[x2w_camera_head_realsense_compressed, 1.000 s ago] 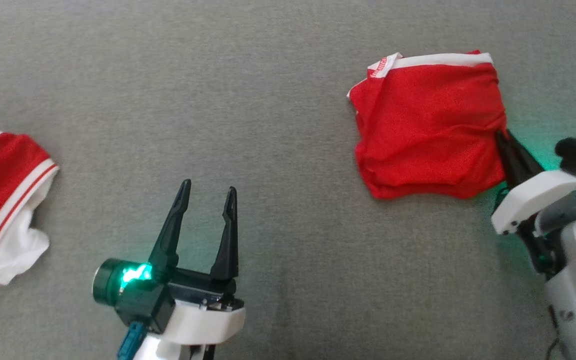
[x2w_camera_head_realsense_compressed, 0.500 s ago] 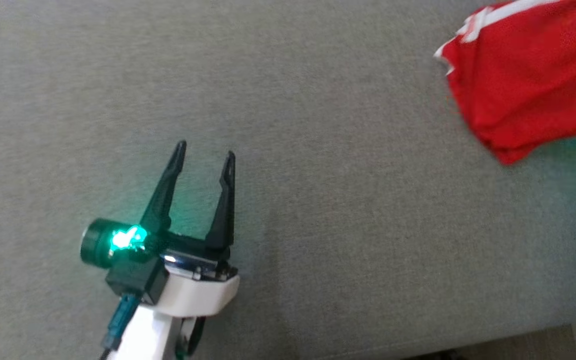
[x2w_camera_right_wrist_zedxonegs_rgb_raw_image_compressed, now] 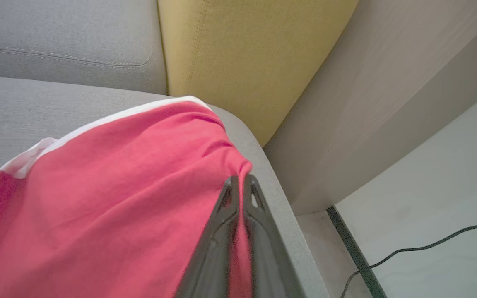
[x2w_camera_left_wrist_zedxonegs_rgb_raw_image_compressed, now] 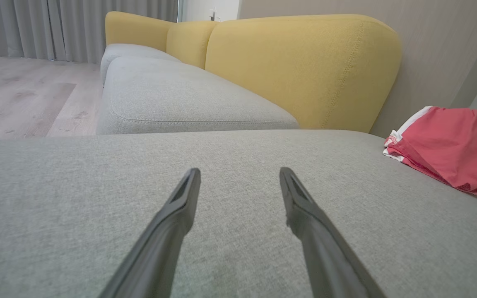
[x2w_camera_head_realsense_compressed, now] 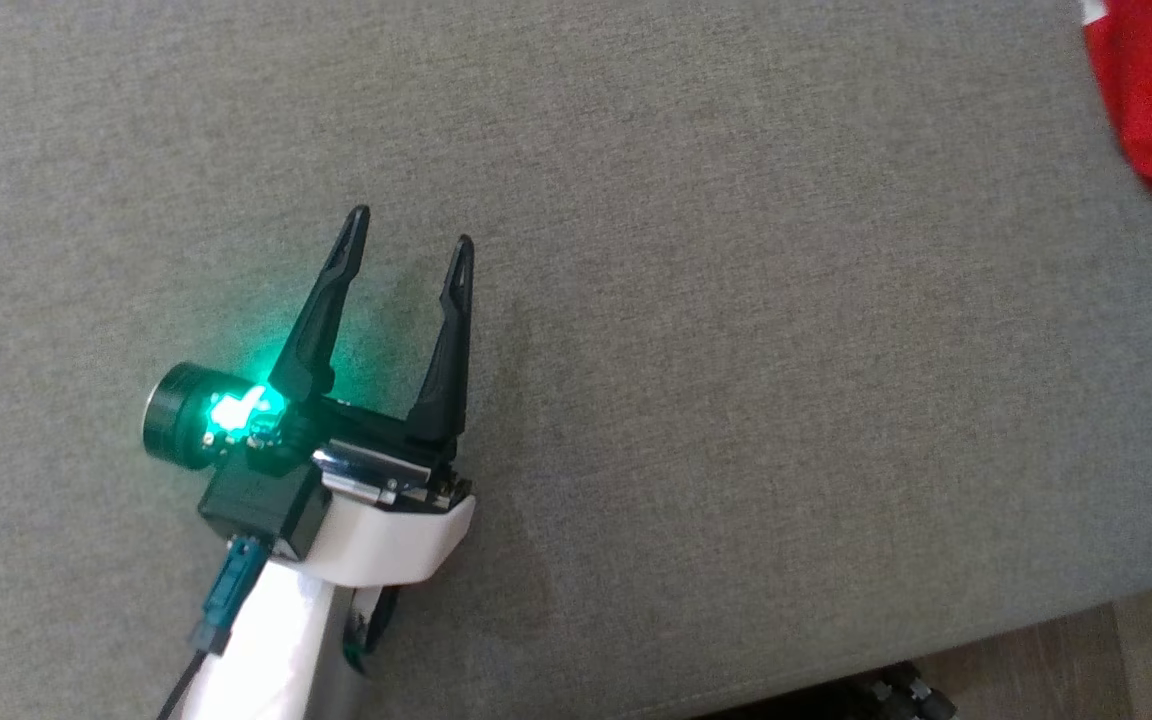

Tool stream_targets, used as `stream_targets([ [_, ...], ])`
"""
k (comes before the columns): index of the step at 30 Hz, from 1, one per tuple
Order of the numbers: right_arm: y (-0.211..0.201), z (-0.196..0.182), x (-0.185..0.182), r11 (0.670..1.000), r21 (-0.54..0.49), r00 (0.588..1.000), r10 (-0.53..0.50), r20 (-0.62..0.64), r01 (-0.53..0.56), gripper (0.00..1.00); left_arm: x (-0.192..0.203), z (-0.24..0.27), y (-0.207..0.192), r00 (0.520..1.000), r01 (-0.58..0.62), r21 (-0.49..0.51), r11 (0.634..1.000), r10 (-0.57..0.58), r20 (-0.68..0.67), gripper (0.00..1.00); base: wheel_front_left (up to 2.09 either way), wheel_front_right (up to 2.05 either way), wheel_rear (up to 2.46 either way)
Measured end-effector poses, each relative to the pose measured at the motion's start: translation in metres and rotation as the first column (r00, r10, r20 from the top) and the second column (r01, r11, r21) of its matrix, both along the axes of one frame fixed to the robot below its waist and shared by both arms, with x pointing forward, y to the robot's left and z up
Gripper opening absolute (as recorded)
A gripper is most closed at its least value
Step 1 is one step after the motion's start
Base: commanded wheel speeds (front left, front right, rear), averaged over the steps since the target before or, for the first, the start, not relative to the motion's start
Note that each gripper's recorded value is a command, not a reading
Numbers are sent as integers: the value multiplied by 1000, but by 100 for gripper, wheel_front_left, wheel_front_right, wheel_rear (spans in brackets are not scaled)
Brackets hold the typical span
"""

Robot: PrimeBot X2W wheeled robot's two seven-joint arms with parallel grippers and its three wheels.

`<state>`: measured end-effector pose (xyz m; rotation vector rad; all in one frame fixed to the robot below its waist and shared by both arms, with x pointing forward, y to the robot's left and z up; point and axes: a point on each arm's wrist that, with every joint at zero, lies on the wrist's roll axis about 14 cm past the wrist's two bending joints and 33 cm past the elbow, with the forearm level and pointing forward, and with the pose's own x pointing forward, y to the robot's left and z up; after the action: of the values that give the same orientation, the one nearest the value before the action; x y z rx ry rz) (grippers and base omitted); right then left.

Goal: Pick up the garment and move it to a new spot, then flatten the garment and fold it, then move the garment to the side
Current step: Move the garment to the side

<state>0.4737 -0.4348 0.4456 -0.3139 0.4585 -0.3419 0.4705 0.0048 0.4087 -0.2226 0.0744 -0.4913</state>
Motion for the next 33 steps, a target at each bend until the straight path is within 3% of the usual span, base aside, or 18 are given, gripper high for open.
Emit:
stream_targets([
  [9,-16,5,-2,996,-74,998,-58,8,58,2,4,-4,2,1000,-1,-1,1000,1,-3,100,0,0,0],
  [10,-17,5,-3,994,-85,998,-63,5,63,27,4,-4,2,1000,-2,1,1000,2,-3,100,0,0,0],
  [12,-20,5,-6,991,-95,996,-90,1,89,100,5,-3,4,1000,-5,5,1000,5,0,100,0,0,0],
  [15,-19,13,-5,985,-144,996,-87,30,90,100,5,1,6,1000,-12,11,1000,12,8,100,0,0,0],
  [21,19,28,8,983,-182,987,36,155,-7,100,0,16,15,999,-35,17,999,34,30,100,0,0,0],
  [24,58,15,8,986,-132,977,121,173,-98,100,-6,23,23,997,-69,12,998,68,25,100,0,0,0],
  [28,126,-5,2,964,-8,939,261,224,-266,100,-17,27,39,989,-144,-14,989,144,-20,100,0,0,0],
  [31,162,-19,-10,936,92,918,309,248,-340,100,-25,35,54,980,-199,-15,980,199,-25,100,0,0,0],
  [33,204,-29,-22,888,183,891,368,265,-422,100,-33,41,68,969,-246,-13,969,246,-30,100,0,0,0],
])
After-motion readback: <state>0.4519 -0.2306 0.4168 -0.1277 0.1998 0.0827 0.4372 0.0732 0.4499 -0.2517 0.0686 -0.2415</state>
